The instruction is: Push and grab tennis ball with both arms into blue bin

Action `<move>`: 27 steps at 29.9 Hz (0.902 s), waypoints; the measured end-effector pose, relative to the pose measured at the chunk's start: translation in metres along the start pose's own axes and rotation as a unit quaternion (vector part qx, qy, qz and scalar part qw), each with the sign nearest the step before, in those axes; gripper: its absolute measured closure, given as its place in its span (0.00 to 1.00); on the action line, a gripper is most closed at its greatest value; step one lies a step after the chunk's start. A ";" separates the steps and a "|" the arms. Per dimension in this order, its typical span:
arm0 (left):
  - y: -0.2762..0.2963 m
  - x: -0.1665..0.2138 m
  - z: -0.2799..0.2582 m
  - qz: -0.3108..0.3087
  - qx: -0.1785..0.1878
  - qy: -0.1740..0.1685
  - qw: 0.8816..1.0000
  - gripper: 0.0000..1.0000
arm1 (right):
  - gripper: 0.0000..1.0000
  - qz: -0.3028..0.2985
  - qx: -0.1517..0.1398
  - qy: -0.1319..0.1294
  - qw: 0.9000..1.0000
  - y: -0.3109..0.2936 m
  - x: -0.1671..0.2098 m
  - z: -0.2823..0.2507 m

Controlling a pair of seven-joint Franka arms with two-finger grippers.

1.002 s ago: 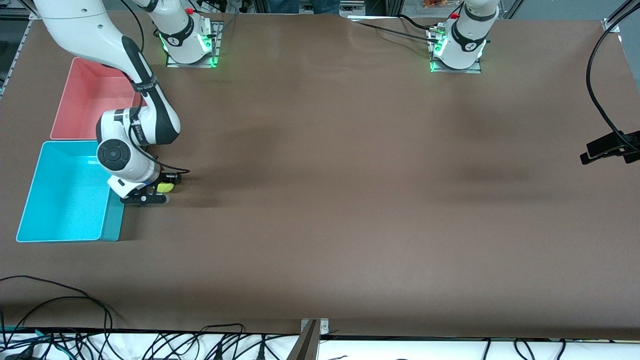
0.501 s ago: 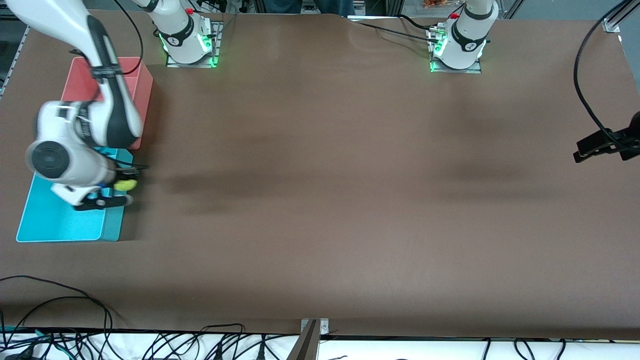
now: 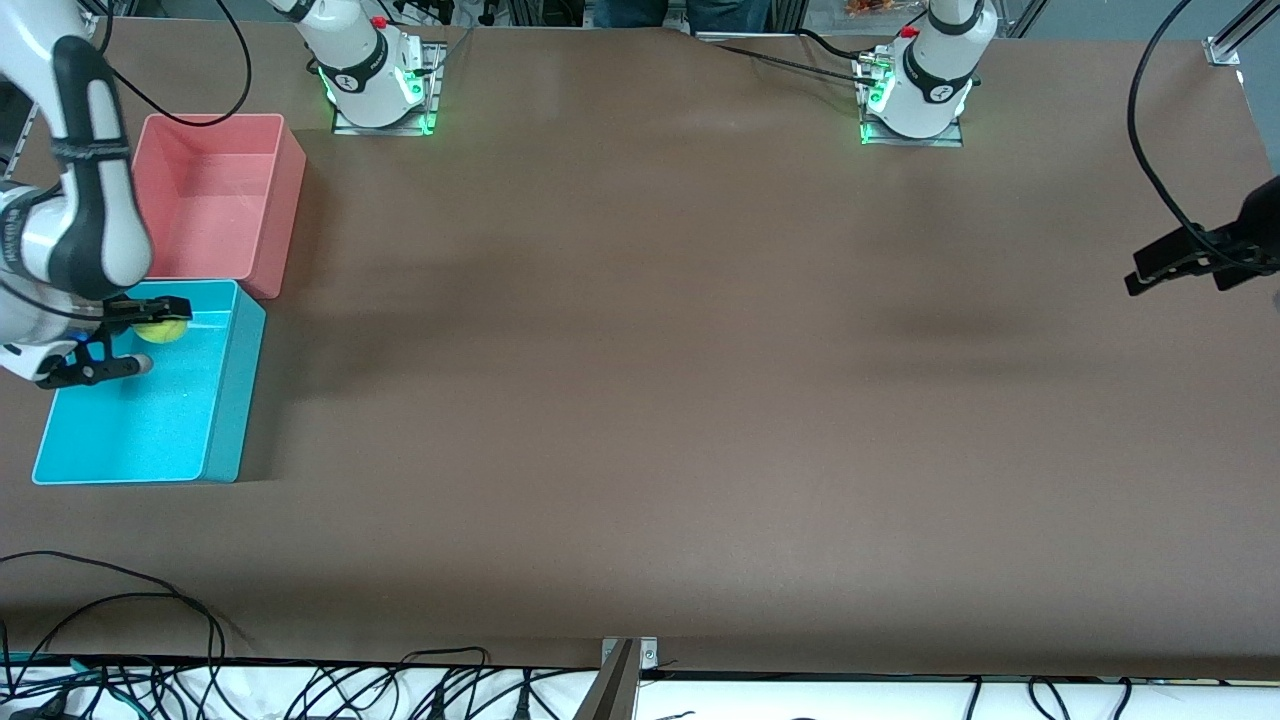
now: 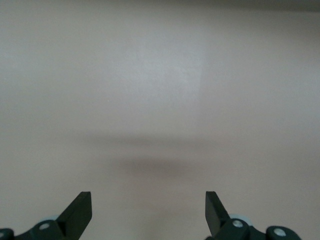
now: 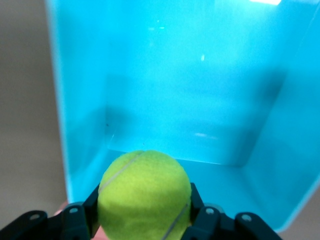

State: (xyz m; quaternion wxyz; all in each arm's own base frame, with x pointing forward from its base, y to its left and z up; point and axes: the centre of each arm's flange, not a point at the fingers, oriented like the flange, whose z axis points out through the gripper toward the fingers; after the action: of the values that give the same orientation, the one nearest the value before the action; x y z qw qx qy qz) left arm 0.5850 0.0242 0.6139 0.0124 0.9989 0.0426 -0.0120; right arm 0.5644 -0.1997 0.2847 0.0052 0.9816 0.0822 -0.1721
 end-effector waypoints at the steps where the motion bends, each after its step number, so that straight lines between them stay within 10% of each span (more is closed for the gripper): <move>1: 0.001 -0.001 0.001 0.001 0.000 -0.001 1.000 0.00 | 0.32 0.004 0.011 0.000 1.000 0.005 -0.001 0.006; 9: 0.007 -0.004 0.003 0.007 -0.001 -0.005 1.000 0.00 | 0.00 0.012 0.041 0.000 0.999 0.007 0.003 0.025; 27: 0.001 -0.004 0.001 0.002 -0.001 0.000 1.000 0.00 | 0.00 -0.014 0.038 0.025 0.999 -0.018 0.007 -0.074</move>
State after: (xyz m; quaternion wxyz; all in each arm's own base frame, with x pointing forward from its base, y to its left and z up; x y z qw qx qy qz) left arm 0.5813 0.0225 0.6127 0.0135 0.9990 0.0408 -0.0120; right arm 0.5927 -0.1777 0.3521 -0.0363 0.9839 0.0899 -0.1504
